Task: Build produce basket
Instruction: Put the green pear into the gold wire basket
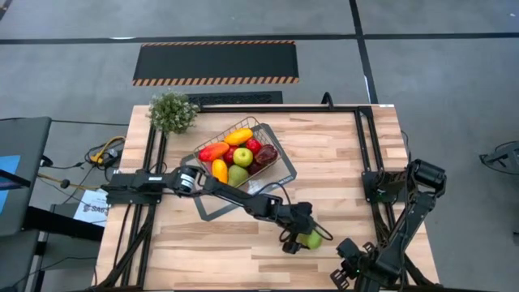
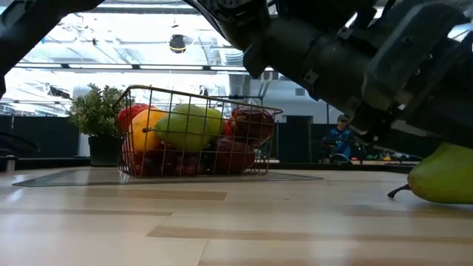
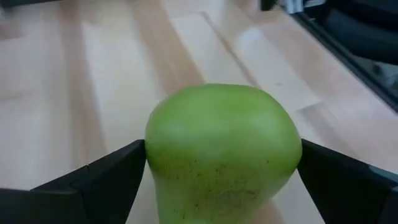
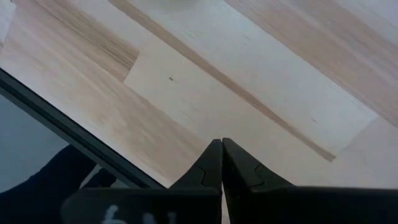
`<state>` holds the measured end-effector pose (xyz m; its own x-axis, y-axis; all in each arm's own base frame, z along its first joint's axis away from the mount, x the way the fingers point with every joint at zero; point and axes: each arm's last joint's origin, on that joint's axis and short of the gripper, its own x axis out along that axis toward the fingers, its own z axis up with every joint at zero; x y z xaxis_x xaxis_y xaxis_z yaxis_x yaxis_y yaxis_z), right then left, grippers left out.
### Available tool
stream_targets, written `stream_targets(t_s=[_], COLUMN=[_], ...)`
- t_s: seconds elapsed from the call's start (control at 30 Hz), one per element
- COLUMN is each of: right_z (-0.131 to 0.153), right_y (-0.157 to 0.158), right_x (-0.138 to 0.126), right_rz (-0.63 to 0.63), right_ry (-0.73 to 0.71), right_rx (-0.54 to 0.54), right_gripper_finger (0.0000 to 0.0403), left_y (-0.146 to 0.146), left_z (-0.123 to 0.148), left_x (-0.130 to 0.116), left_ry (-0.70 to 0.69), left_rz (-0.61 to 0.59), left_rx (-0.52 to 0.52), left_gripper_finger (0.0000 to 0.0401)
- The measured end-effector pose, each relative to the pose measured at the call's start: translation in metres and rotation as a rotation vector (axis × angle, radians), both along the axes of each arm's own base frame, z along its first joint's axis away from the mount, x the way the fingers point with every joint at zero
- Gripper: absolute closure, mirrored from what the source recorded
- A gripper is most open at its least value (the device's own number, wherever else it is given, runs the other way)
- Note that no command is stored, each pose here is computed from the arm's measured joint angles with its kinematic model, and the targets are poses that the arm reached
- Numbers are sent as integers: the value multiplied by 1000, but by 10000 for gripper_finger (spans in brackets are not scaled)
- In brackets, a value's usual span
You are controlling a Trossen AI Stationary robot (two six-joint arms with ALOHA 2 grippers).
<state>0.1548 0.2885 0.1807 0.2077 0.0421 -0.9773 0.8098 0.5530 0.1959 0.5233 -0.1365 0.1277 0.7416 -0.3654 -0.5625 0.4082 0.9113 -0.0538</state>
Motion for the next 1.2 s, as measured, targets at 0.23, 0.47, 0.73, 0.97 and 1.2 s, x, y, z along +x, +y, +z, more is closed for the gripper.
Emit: stream_targets(t_s=[0.23,0.47,0.73,0.97,1.2], right_z=[0,0,0,0,0], right_y=[0,-1,-1,-1,-6], right_x=[0,0,0,1,8], right_rz=[1,-1,-2,-6,-35], right_ry=[1,3,4,5,-3], right_rx=[-1,-3,-6,-6,-20], right_gripper_finger=[381,383,381,382,382], left_y=[1,3,23,55,100], left_z=[-4,8,80,161,201], left_x=[1,-2,-17,-53,-94], left_ry=[16,90,47,-4,99], left_rz=[33,156,230,355,538], left_rx=[-1,-145,-80,71,295], left_gripper_finger=[36,74,87,88,89])
